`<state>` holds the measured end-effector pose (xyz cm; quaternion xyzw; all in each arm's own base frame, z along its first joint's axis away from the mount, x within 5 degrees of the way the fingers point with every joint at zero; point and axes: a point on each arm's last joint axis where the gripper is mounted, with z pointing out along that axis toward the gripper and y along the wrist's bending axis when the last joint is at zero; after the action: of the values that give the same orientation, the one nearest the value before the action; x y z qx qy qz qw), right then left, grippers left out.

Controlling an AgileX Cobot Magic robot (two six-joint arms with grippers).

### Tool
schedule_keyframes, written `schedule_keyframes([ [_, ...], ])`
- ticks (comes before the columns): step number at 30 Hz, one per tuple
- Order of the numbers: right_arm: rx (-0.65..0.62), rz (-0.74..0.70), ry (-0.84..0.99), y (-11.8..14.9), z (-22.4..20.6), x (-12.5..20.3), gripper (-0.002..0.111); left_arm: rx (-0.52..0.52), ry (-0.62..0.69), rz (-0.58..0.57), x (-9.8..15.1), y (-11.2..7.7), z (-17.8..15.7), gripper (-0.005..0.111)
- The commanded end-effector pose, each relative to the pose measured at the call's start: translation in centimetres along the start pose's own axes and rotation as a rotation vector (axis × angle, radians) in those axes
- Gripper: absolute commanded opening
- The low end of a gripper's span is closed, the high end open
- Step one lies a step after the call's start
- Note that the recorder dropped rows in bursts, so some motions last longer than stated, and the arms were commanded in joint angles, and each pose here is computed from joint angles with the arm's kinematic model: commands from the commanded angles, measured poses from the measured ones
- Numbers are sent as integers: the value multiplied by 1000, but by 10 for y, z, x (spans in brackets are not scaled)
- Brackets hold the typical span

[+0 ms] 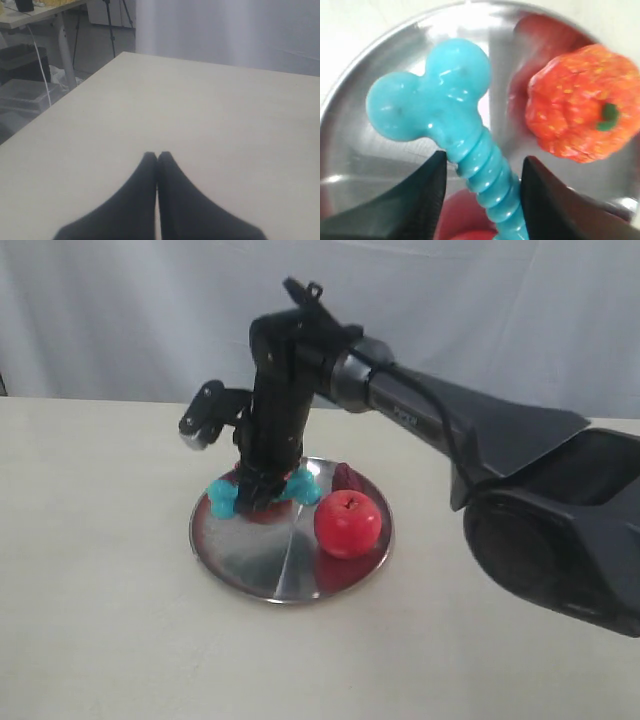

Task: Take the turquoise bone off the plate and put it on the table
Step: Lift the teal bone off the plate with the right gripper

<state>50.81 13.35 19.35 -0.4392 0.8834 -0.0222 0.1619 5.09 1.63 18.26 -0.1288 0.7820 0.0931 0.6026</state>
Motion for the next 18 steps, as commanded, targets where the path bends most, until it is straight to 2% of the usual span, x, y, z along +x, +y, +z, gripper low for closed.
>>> schedule_keyframes([
  [1, 68, 54, -94, -4, -72, -6, 0, -2, -4, -6, 0, 0, 0, 0],
  [6, 145, 156, -181, -12, -133, 0, 0, -2, -4, -6, 0, 0, 0, 0],
  [10, 201, 337, -239, -32, -174, 23, 0, -2, -4, -6, 0, 0, 0, 0],
  [18, 275, 649, -278, -75, -209, 77, 0, -2, -4, -6, 0, 0, 0, 0],
])
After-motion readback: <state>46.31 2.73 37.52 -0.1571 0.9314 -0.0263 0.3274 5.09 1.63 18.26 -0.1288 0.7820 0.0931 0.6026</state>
